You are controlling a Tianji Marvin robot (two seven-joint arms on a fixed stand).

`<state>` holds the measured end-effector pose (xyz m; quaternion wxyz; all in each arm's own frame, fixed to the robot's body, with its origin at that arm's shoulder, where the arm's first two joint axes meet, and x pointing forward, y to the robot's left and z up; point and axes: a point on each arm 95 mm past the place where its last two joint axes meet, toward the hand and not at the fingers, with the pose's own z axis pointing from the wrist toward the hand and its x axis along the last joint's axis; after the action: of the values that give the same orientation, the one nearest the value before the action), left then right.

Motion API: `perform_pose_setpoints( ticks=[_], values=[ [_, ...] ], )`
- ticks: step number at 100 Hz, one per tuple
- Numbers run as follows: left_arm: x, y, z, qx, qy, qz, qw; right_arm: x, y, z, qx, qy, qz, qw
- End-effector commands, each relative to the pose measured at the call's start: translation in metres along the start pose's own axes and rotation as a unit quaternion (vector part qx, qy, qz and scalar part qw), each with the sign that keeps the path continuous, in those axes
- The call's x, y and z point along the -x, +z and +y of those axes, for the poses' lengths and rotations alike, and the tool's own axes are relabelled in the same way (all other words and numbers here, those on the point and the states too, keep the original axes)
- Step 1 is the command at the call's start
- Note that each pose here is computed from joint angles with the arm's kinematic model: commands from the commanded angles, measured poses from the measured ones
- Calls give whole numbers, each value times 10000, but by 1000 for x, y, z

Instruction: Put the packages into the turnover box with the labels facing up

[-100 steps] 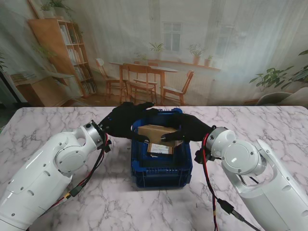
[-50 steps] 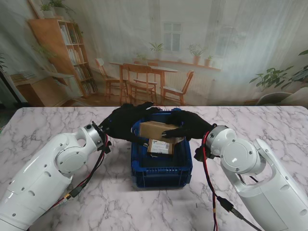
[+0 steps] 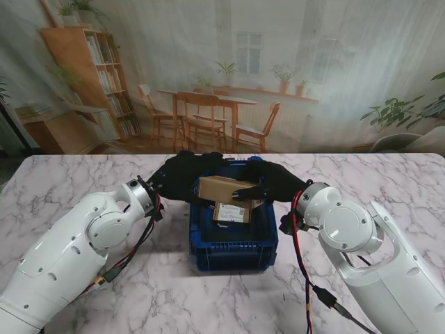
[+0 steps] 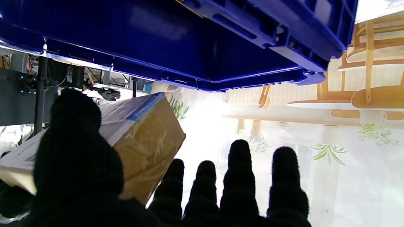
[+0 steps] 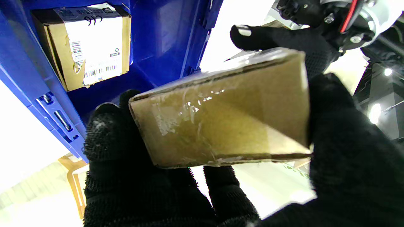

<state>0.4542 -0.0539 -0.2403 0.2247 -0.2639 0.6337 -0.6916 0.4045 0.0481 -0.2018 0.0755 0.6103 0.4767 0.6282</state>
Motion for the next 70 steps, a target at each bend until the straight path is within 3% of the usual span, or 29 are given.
perform_pose_setpoints(
  ticks=[1, 70],
  values=[
    [-3, 3, 2, 5, -80, -3, 10000, -1, 0, -4, -83, 61, 25, 9999],
    [-16, 6, -2, -752, -963, 62, 9925, 5, 2, -9, -68, 135, -170, 9997]
  ],
)
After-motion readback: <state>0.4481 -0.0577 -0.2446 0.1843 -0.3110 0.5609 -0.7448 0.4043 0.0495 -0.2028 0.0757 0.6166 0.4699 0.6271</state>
